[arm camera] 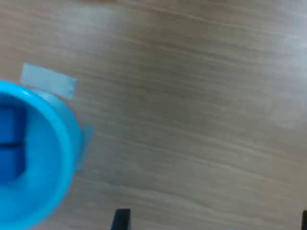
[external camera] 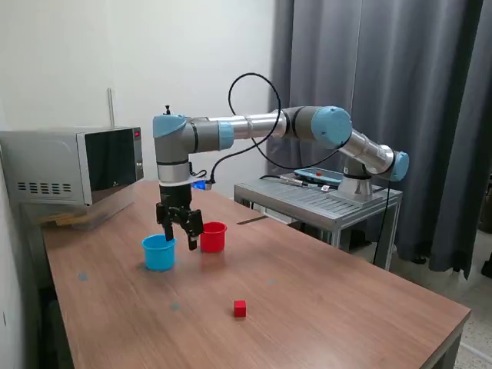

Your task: Place red objects in the red bin, and blue objects in the blue bin.

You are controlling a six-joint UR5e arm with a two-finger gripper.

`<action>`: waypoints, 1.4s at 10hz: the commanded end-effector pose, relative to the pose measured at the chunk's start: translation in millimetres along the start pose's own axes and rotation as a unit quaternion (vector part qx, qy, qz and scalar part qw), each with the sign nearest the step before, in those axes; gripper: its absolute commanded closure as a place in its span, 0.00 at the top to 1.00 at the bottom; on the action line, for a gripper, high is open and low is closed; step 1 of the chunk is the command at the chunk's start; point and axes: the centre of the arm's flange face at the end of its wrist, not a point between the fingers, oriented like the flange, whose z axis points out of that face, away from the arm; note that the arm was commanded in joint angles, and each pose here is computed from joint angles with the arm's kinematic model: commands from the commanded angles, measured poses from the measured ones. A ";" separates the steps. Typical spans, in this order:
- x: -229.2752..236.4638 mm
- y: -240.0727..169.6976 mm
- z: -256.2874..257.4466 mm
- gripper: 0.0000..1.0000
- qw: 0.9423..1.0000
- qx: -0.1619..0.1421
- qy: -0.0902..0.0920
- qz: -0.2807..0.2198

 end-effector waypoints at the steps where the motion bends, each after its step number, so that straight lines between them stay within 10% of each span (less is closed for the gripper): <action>1: 28.0 2.8 -0.2 1.00 0.996 0.004 0.000 -0.093; 6: 75.1 9.9 -7.0 1.00 0.967 -0.004 0.000 -0.253; 8: 120.9 15.6 -2.4 1.00 0.944 -0.032 0.055 -0.323; 14: 191.3 8.5 32.0 1.00 0.917 0.015 0.082 -0.389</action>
